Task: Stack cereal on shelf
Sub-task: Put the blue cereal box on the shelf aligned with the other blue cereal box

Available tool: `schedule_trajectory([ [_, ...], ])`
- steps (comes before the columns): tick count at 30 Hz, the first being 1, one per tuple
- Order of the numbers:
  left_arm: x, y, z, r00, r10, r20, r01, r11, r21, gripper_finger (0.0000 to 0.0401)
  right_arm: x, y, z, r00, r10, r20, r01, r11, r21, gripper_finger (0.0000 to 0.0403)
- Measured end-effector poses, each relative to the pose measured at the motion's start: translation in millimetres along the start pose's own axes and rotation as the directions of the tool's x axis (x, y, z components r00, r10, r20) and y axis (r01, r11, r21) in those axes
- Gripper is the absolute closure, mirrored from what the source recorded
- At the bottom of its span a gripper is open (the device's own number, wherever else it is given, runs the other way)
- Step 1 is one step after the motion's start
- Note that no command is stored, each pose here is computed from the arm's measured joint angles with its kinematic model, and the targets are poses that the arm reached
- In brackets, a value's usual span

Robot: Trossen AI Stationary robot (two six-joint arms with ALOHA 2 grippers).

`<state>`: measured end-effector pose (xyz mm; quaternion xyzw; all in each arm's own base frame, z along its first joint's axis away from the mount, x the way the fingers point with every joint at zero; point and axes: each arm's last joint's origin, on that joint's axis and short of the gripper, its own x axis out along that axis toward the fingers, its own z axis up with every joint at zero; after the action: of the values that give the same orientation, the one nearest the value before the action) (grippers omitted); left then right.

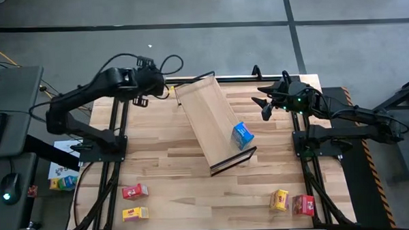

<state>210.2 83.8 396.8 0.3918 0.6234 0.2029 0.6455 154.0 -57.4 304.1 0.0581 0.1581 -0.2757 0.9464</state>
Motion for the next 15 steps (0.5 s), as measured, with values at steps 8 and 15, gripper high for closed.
schedule_trajectory([
  [8, -60.4, -14.2, 44.3, 0.965, 0.087, 0.246, -0.107, 0.992, 0.068, 0.0283, 0.0, 0.0, 0.0, 1.0, 0.0, 0.0, 0.0, 1.0, 0.001, 0.0166],
  [15, -81.3, -85.5, 119.1, 0.922, -0.081, 0.378, -0.067, 0.929, 0.363, 0.0283, 0.1, 0.0, 0.0, 1.0, 0.0, 0.0, 0.0, 1.0, 0.016, 0.0166],
])
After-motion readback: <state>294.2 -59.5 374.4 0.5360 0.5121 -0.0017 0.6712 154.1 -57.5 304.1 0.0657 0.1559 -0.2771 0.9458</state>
